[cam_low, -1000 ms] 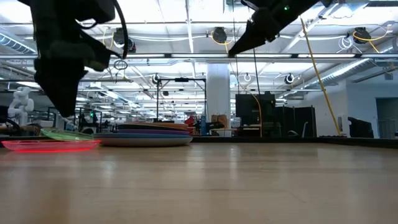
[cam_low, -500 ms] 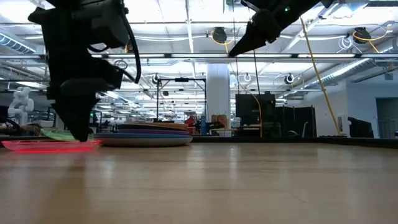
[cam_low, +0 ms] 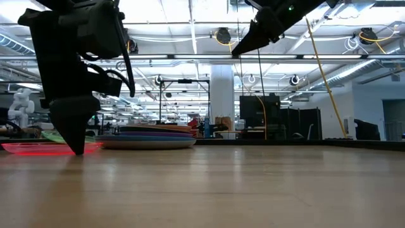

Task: Stack plastic plates
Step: Stack the pink plate on the pink plate

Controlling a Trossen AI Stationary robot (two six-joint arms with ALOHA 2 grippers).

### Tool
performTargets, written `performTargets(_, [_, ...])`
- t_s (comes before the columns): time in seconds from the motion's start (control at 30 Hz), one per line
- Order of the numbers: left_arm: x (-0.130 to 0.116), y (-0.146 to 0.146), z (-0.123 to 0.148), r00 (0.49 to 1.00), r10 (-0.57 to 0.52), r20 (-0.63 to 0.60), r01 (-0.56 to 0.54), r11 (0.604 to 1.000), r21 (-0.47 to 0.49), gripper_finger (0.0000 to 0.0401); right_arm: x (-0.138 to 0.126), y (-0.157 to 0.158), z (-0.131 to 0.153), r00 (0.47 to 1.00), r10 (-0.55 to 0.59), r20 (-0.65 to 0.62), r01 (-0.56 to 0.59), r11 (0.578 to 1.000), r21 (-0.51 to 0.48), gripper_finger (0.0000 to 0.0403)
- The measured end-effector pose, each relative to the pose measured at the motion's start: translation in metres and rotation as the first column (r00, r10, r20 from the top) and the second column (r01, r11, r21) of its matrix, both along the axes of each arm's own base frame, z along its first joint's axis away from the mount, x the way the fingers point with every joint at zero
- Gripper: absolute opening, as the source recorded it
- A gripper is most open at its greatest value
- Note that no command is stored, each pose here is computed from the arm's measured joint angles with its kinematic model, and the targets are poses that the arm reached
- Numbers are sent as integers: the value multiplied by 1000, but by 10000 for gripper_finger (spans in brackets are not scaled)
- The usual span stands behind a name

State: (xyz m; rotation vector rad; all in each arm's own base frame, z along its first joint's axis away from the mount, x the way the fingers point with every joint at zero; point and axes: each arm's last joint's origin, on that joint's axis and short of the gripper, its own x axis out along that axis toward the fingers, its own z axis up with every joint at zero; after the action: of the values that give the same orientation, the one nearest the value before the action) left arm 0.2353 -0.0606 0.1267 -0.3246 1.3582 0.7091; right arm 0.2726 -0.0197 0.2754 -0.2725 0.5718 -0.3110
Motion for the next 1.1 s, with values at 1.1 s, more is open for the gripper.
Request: performTargets(1.1, [14, -9, 20, 989, -144, -43, 142, 989, -51, 92, 2, 0, -2, 1000, 0, -4, 0, 1000, 1, 79])
